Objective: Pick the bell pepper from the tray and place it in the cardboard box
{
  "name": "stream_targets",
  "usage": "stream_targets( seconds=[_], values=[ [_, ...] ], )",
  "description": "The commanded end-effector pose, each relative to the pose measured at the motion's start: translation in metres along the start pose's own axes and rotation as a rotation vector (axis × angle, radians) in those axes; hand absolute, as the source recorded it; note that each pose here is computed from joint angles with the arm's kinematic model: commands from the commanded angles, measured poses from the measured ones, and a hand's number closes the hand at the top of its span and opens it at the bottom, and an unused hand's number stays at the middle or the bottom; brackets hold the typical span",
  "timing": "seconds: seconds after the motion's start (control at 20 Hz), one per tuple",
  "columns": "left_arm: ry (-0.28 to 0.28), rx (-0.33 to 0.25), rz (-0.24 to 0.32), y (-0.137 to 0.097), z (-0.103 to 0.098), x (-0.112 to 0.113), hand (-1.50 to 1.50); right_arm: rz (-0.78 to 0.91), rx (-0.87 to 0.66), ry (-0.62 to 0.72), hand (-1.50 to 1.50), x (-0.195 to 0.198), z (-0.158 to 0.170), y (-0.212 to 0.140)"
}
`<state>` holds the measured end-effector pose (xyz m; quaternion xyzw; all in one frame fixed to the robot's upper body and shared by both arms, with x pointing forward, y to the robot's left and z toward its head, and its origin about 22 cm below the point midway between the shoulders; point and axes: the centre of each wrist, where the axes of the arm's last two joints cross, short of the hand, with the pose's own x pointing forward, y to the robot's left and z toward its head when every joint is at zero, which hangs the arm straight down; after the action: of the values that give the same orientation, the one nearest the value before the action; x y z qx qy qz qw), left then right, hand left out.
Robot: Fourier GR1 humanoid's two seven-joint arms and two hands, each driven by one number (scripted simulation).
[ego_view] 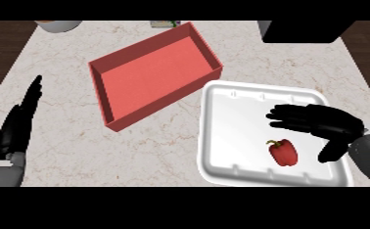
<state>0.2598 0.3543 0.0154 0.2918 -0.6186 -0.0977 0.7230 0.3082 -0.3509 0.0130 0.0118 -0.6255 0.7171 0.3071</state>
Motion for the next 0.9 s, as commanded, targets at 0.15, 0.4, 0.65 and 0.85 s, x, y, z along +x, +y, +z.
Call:
stream_targets(
  seconds=[0.15,0.4,0.65,0.85],
  values=[
    [0.01,0.0,-0.003,0.004,-0.001,0.003,0.0,-0.07,0.031,-0.186,-1.5,0.011,0.007,0.007],
    [0.007,-0.001,0.001,-0.004,0.0,0.002,0.0,-0.061,0.022,-0.228,-1.5,0.021,0.024,0.021],
    [0.005,0.026,-0.01,-0.001,-0.002,0.003,0.0,0.003,0.073,-0.149,-1.5,0.023,0.016,-0.003],
    [-0.007,0.009,-0.007,-0.007,0.01,-0.005,0.0,0.002,0.101,-0.064,-1.5,0.027,0.007,0.021]
  ],
)
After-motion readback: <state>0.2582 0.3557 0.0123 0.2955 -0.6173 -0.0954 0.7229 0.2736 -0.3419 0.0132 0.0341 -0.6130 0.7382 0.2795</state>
